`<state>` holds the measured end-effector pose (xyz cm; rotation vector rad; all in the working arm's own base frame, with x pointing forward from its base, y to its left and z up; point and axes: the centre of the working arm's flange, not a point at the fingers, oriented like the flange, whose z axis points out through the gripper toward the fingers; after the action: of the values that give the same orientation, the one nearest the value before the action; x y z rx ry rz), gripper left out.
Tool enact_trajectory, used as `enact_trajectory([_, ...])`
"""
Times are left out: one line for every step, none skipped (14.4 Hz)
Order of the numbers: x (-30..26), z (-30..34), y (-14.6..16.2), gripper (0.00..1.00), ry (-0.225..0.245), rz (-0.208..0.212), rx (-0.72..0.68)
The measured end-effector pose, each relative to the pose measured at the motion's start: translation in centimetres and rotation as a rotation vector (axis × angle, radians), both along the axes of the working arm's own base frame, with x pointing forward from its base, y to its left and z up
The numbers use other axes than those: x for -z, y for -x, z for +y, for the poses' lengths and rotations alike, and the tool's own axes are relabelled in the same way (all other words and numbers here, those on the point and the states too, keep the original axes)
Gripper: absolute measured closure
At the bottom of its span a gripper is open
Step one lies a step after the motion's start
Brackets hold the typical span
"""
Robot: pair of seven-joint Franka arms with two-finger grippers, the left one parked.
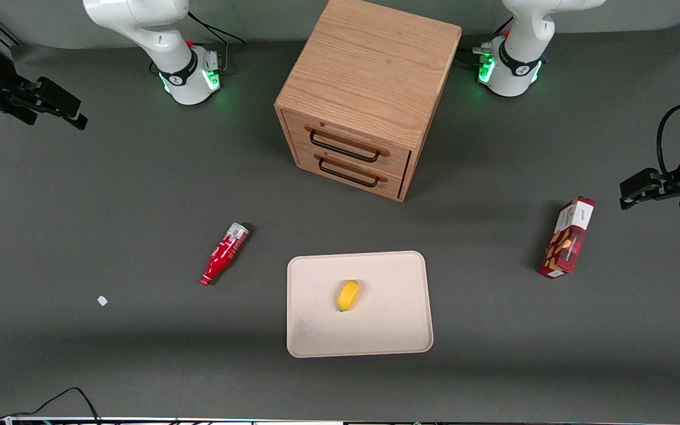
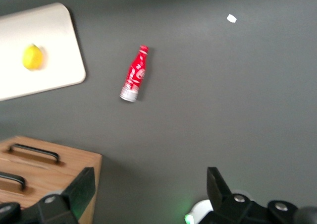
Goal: Place coke bottle on tray
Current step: 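Move the open right gripper down over the red Coca-Cola bottle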
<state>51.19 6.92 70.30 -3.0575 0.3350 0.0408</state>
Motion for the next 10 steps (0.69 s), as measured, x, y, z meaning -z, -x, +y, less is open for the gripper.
enact_trajectory([0.5, 0.5, -1.1, 0.0, -0.021, 0.012, 0.05])
enact_trajectory([1.8, 1.1, -2.5, 0.0, -0.037, 0.039, 0.103])
enact_trajectory([3.7, 2.0, -4.1, 0.0, -0.046, 0.067, 0.159])
enact_trajectory([6.3, 3.4, -5.9, 0.0, -0.046, 0.091, 0.217])
enact_trajectory([9.5, 5.1, -7.7, 0.0, -0.043, 0.126, 0.269])
enact_trajectory([13.1, 6.8, -9.3, 0.0, -0.04, 0.164, 0.307])
enact_trajectory([16.9, 8.3, -10.7, 0.0, -0.039, 0.194, 0.337])
enact_trajectory([20.8, 9.2, -11.9, 0.0, -0.035, 0.219, 0.364])
enact_trajectory([24.7, 9.7, -12.8, 0.0, -0.026, 0.238, 0.389])
enact_trajectory([28.3, 9.8, -13.4, 0.0, -0.008, 0.249, 0.405])
